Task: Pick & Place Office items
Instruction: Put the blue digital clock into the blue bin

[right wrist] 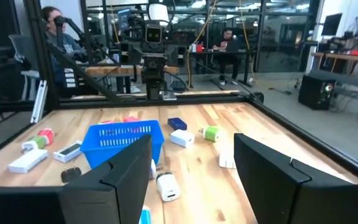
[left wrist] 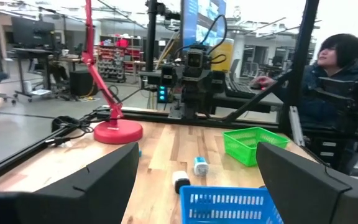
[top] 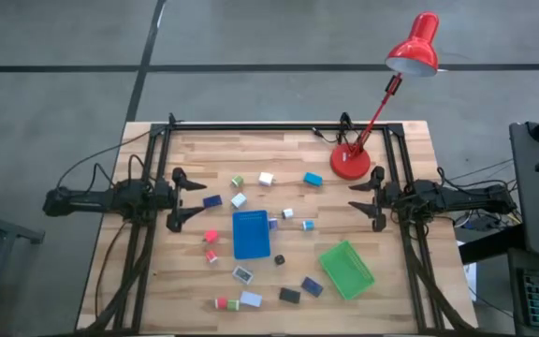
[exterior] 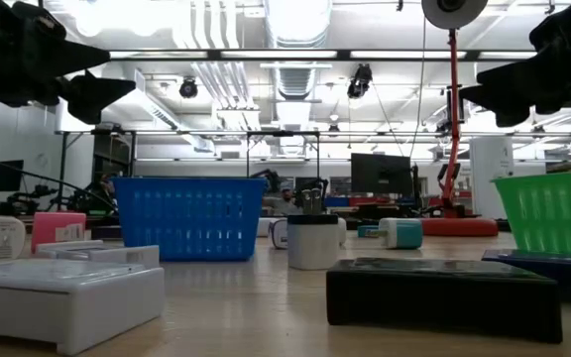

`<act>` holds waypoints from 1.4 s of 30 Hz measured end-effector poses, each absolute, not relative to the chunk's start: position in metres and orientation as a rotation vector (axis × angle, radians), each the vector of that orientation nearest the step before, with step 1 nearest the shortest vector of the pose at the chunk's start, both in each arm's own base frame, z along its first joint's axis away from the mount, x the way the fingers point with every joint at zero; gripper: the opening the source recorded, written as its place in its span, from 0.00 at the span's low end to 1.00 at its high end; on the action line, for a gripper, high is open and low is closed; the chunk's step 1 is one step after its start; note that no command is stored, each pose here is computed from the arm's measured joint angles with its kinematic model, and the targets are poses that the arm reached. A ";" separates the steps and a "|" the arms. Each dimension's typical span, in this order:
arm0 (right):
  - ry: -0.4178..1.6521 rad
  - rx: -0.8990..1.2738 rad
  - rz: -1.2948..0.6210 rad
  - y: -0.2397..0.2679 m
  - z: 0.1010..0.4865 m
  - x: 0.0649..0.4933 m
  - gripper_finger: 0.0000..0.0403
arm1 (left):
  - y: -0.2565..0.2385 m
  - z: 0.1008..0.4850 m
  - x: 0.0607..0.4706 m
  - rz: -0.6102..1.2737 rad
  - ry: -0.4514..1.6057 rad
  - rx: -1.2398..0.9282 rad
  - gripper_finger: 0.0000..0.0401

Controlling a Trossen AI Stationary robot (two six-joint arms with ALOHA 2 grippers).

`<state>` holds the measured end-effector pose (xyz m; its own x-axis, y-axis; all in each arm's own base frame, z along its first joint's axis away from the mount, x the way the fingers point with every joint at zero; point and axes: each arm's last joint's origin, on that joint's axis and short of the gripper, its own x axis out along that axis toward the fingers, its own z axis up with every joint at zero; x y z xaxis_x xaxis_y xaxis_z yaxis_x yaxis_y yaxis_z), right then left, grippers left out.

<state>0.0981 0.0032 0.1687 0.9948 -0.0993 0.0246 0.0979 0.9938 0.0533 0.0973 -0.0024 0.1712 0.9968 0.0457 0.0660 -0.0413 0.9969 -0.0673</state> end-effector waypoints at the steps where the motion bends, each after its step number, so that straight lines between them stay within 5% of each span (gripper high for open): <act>1: -0.027 0.055 -0.099 0.003 0.169 0.098 0.55 | -0.002 0.171 0.097 0.054 -0.067 -0.066 0.83; 11: 0.019 -0.097 -0.344 -0.003 0.167 0.102 0.58 | -0.001 0.170 0.098 0.103 -0.049 -0.016 0.83; 29: 0.127 0.091 -0.199 0.003 0.155 0.122 0.80 | 0.000 0.167 0.098 0.129 -0.018 -0.031 0.83; 42: 0.289 -0.007 -0.224 0.005 0.187 0.164 0.83 | 0.000 0.166 0.099 0.149 -0.005 -0.004 0.83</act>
